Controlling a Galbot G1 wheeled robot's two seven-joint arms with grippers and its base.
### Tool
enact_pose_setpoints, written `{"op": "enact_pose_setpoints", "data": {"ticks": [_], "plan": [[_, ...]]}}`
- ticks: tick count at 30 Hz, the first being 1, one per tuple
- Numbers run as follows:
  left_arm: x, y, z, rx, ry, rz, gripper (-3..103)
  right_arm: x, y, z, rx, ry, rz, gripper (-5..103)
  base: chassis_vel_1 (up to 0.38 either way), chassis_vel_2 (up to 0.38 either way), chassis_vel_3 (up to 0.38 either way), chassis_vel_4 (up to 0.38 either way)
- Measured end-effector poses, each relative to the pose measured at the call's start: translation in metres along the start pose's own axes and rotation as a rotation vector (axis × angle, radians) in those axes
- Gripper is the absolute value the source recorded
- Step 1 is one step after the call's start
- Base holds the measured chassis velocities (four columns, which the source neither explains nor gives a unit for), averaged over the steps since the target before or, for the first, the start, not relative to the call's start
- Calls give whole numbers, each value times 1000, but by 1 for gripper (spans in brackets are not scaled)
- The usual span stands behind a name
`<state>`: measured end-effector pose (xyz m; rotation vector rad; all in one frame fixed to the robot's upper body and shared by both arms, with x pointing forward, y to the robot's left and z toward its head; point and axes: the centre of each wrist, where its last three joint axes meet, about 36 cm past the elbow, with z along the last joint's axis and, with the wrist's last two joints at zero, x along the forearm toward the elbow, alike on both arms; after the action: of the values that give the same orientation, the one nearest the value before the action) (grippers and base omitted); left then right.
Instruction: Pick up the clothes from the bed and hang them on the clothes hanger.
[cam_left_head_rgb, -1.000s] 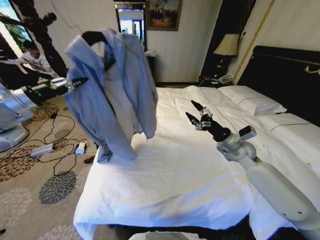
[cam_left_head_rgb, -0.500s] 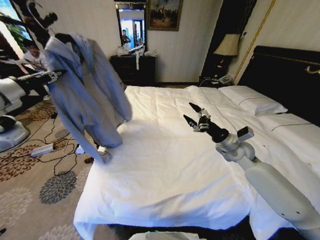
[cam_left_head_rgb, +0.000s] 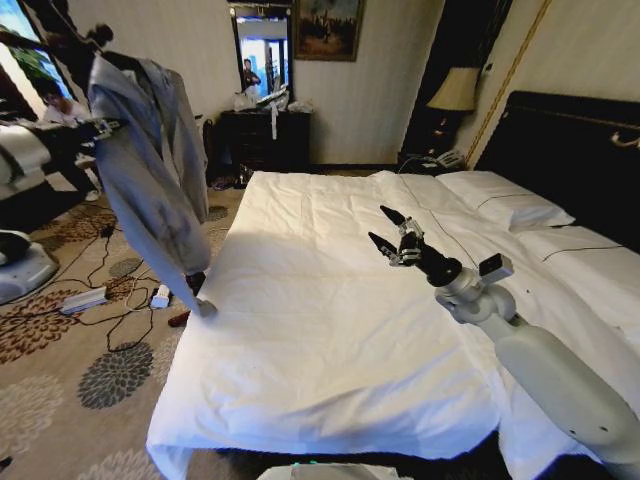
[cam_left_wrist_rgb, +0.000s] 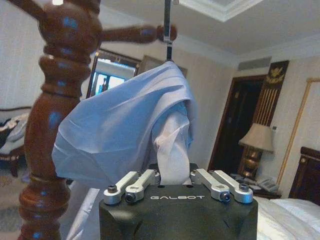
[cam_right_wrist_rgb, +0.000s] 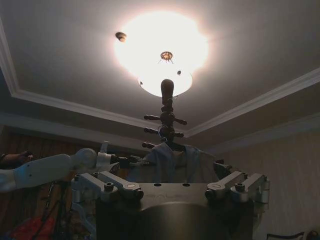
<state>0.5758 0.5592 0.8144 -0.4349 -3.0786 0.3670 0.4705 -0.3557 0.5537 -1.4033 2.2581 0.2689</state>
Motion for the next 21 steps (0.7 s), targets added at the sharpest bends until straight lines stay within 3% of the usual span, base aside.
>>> {"op": "enact_pose_setpoints", "data": {"ticks": [5, 16, 21], "plan": [[-18, 4, 2, 13, 23, -29, 19, 3, -3, 3, 2, 1, 9, 100, 0, 0, 0, 0], [-44, 14, -9, 66, 4, -58, 19, 13, -5, 15, 4, 18, 26, 100, 0, 0, 0, 0], [-46, 25, -6, 75, 56, -107, 19, 14, -8, 13, 10, 18, 29, 100, 0, 0, 0, 0]]}}
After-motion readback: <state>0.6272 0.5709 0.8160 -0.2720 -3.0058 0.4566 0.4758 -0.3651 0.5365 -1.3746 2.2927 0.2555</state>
